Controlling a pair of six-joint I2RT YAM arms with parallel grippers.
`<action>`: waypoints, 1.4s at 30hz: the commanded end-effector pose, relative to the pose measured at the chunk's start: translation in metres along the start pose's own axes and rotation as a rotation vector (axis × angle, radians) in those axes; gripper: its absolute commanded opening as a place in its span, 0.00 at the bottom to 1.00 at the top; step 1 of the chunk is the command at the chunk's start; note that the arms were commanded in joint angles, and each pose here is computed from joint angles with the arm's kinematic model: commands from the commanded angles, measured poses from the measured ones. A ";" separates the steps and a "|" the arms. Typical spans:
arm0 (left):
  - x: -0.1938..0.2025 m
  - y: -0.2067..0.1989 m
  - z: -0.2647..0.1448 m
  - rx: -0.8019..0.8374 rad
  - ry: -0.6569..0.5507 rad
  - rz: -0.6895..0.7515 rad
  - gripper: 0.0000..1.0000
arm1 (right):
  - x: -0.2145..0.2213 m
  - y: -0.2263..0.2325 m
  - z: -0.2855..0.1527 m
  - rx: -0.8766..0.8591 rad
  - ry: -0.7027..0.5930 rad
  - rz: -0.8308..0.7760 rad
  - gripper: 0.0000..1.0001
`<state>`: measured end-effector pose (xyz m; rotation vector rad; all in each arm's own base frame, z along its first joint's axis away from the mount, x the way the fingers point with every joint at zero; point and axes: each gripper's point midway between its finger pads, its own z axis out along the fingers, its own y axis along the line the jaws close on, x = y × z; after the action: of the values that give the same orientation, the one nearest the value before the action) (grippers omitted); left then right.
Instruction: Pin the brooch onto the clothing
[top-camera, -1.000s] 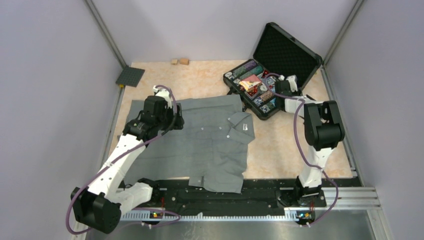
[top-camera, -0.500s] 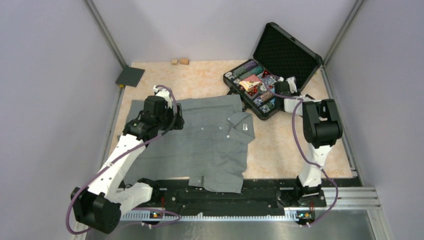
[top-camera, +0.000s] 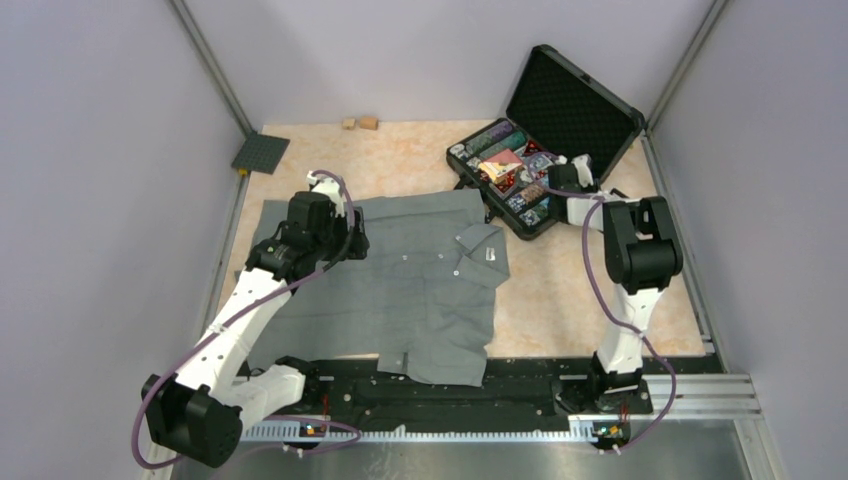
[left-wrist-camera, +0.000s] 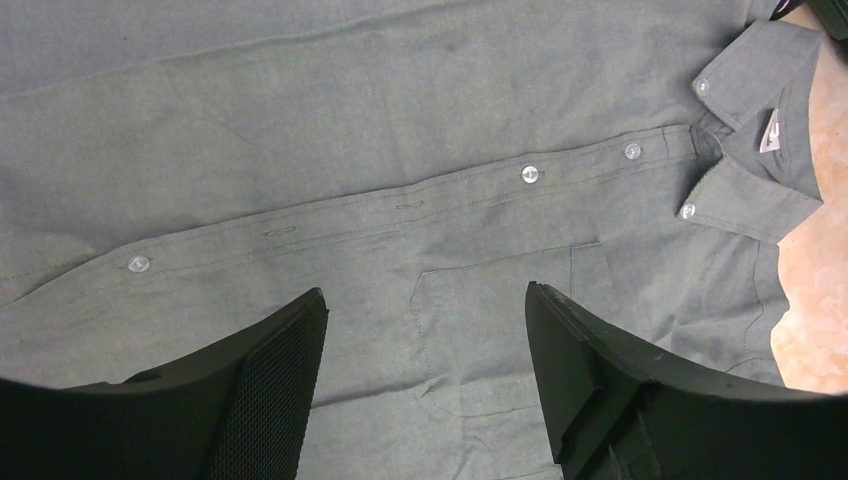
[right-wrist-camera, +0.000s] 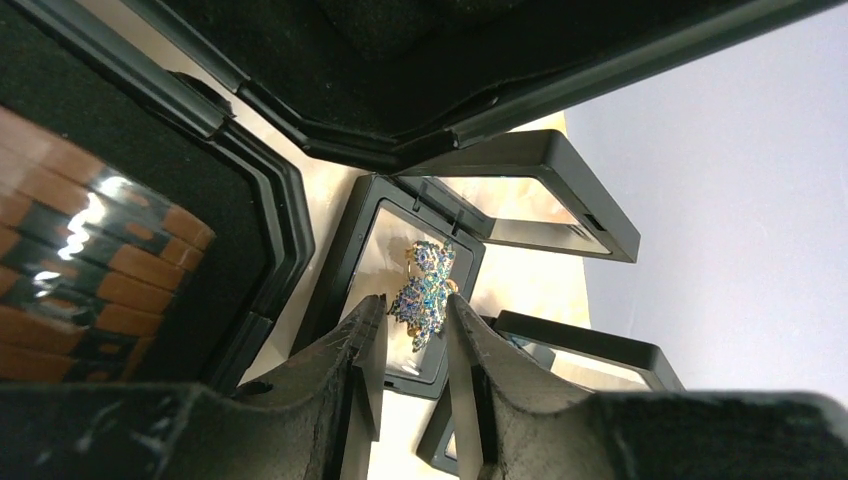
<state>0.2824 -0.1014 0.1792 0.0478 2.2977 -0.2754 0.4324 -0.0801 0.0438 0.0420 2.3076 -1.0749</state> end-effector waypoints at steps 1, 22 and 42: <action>-0.009 -0.004 -0.003 0.027 -0.048 0.009 0.77 | -0.009 -0.007 0.009 0.038 -0.005 0.022 0.31; -0.009 -0.003 -0.004 0.025 -0.054 0.010 0.77 | -0.005 -0.003 0.018 0.050 0.000 -0.013 0.21; -0.007 -0.010 -0.003 0.068 -0.043 0.039 0.76 | -0.031 -0.049 -0.022 0.045 -0.053 0.159 0.00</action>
<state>0.2819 -0.1027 0.1806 0.0653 2.2873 -0.2850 0.4307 -0.0907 0.0584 0.0704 2.2759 -1.1291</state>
